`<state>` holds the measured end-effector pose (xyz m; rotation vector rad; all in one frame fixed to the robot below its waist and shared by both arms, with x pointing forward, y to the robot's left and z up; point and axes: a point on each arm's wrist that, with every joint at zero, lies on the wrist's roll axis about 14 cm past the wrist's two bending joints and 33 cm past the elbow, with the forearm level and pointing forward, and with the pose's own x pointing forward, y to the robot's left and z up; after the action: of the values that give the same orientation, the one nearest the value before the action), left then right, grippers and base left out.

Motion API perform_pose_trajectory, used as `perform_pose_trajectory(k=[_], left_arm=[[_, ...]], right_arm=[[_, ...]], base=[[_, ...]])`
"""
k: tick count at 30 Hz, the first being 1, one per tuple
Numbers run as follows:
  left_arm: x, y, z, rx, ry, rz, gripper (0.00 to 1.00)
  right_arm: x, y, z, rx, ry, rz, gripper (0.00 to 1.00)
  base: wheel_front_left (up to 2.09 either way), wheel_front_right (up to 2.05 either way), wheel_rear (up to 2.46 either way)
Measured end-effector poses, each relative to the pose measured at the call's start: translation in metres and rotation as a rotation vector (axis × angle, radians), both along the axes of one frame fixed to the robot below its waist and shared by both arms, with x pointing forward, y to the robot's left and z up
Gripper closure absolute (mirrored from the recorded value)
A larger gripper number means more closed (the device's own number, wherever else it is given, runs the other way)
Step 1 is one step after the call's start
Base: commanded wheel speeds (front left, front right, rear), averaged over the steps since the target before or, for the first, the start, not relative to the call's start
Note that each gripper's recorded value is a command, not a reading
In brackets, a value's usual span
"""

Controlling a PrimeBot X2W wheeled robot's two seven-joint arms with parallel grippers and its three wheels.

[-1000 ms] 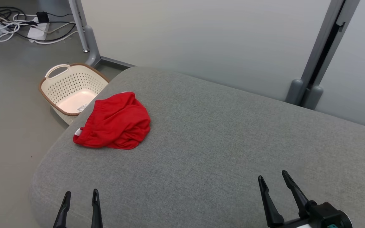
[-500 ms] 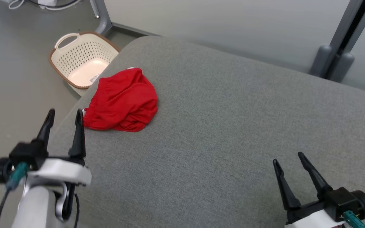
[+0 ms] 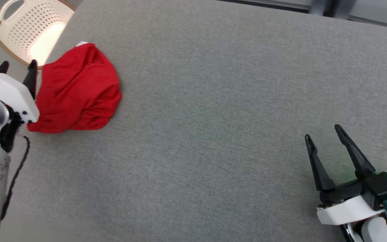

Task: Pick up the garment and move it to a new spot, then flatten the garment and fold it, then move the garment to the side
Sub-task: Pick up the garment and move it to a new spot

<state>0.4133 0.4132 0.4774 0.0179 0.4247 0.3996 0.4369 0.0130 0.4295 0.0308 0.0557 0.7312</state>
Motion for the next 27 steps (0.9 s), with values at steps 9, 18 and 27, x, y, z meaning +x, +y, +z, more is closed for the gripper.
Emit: perform_pose_trajectory(k=[9, 18, 27], left_arm=[[0.008, -0.013, -0.09, -0.141, 0.324, 0.006, 0.0], [0.002, -0.033, -0.151, -0.261, 0.513, 0.016, 0.94], [0.044, -0.021, -0.083, -0.045, 0.128, -0.104, 1.0]], right_arm=[[0.015, -0.044, -0.022, -0.029, 0.031, -0.119, 0.0], [0.026, -0.064, -0.039, -0.037, 0.056, -0.179, 0.0], [0.024, -0.062, -0.02, -0.022, 0.024, -0.189, 0.0]], base=[[0.0, 0.0, 0.0], [0.0, 0.0, 0.0], [0.0, 0.0, 0.0]])
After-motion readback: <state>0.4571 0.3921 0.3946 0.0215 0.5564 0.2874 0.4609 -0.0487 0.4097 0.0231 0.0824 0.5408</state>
